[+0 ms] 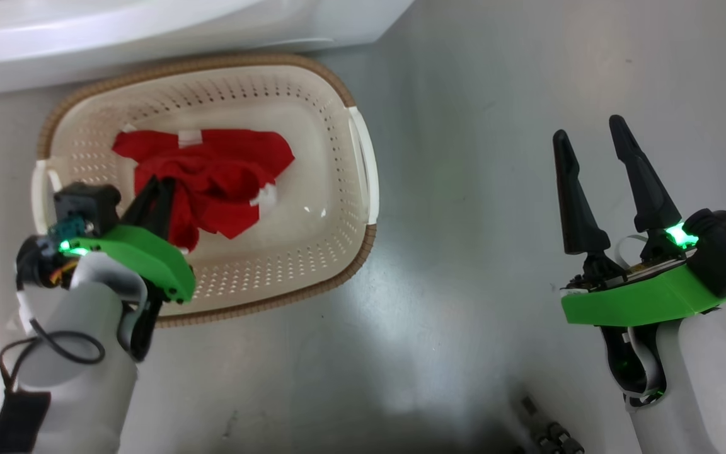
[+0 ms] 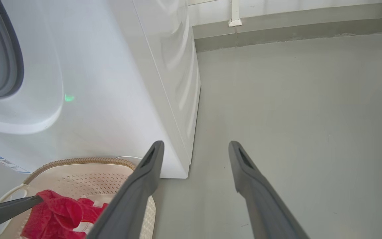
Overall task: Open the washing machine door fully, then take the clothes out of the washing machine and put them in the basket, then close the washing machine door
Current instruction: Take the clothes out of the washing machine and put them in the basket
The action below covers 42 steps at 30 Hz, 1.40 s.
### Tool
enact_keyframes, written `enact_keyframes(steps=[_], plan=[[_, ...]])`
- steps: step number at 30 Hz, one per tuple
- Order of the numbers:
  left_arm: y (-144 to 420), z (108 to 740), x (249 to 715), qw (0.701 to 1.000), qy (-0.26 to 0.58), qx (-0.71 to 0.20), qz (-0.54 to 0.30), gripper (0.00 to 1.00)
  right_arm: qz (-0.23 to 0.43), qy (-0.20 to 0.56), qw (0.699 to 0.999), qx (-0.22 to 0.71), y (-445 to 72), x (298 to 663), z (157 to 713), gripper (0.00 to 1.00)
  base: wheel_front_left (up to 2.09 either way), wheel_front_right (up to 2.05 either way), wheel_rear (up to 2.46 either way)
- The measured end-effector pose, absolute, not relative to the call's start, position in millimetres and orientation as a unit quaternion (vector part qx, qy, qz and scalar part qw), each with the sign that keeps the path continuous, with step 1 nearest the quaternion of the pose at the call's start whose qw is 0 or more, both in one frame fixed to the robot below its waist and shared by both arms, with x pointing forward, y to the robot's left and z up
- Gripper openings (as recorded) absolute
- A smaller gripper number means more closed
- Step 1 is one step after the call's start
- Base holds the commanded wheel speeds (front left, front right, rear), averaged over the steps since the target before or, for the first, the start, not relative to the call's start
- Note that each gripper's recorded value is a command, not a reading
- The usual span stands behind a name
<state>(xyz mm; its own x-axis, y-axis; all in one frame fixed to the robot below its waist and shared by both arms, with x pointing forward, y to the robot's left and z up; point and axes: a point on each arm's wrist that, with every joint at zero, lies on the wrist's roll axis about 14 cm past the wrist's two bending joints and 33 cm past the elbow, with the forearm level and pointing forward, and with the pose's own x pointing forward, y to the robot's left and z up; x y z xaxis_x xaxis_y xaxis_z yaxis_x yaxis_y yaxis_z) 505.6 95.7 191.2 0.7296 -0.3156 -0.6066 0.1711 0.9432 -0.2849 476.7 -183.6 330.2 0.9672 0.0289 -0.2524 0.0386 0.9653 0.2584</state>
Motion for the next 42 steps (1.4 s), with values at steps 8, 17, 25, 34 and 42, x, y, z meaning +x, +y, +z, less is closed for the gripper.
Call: enact_keyframes(steps=[8, 17, 25, 34, 42], plan=[[92.3, 169.7, 504.6, 0.913, 0.374, -0.101, -0.130, 0.27, -0.005, 0.138, 0.982, 0.128, -186.4, 474.3, 322.4, 1.00, 0.00, 0.00, 0.00], [91.5, 180.9, 511.6, 0.917, 0.363, -0.105, -0.129, 1.00, -0.004, 0.126, 0.984, 0.127, -187.0, 477.4, 332.0, 1.00, 0.00, 0.00, 0.00], [95.9, 213.8, 518.1, 0.930, 0.324, -0.123, -0.120, 1.00, -0.002, 0.105, 0.986, 0.128, -186.7, 480.2, 351.4, 1.00, 0.00, 0.00, 0.00], [119.0, 263.6, 521.1, 0.952, 0.263, -0.133, -0.088, 1.00, 0.002, 0.094, 0.988, 0.120, -184.5, 471.2, 371.6, 1.00, 0.00, 0.00, 0.00], [138.7, 323.9, 516.4, 0.971, 0.191, -0.128, -0.068, 1.00, 0.007, 0.072, 0.991, 0.115, -182.1, 460.2, 399.2, 1.00, 0.00, 0.00, 0.00]])
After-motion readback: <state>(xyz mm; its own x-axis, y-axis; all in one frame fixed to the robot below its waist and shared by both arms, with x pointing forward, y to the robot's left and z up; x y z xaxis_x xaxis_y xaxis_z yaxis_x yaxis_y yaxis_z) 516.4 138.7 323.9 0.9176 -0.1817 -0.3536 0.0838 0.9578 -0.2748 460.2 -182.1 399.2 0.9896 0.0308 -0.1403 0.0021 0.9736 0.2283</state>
